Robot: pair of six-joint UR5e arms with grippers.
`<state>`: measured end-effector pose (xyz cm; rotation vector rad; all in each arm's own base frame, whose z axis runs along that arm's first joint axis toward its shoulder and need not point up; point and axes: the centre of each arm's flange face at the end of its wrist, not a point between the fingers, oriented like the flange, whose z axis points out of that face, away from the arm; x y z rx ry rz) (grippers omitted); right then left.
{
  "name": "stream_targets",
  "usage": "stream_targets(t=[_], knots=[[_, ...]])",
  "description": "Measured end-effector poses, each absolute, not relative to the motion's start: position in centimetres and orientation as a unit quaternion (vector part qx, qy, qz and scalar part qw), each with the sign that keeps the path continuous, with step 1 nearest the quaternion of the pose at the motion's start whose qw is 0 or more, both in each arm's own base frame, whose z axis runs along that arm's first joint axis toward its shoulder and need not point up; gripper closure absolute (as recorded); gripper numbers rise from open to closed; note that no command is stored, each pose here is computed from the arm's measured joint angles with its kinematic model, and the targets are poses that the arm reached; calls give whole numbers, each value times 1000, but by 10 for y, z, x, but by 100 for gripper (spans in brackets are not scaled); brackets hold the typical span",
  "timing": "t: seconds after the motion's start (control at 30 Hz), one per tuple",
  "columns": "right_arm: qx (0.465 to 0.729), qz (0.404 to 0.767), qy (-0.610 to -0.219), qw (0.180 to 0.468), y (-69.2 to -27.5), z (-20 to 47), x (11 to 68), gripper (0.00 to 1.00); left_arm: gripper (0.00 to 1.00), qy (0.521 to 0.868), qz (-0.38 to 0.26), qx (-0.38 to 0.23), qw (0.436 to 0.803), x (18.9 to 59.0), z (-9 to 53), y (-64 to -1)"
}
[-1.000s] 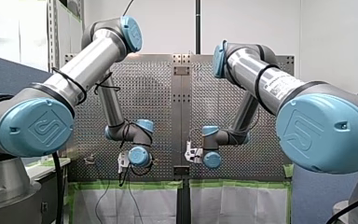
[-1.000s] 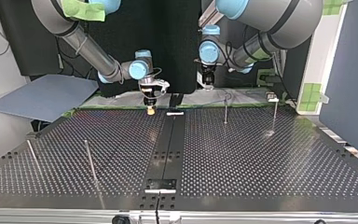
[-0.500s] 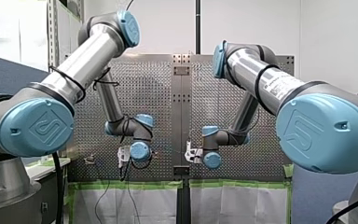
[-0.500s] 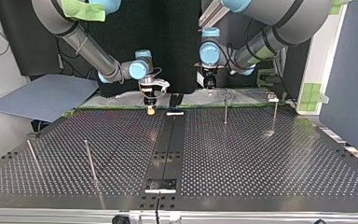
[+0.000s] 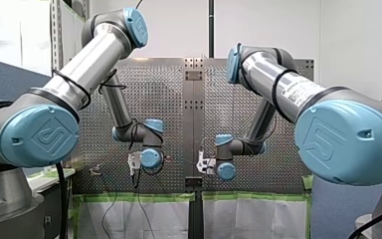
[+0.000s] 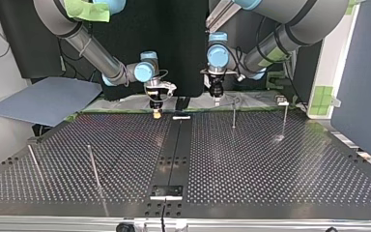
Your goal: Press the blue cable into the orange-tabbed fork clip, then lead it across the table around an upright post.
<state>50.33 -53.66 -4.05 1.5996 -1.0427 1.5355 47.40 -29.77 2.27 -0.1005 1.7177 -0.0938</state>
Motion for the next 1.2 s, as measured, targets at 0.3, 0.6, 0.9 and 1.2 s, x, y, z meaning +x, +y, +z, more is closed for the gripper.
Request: stream_targets(t=[0.3,0.6,0.9,1.2], knots=[[615,589,-400,338,-536,-41,504,100,0,759,-26,-42,649,480,24,-293],[615,589,-400,338,-536,-41,504,100,0,758,-34,-39,650,493,20,-292],[616,588,-401,338,-536,-41,503,100,0,756,-35,-46,652,510,12,-294],[617,585,-403,338,-537,-42,501,100,0,758,-33,-51,650,519,6,-292]])
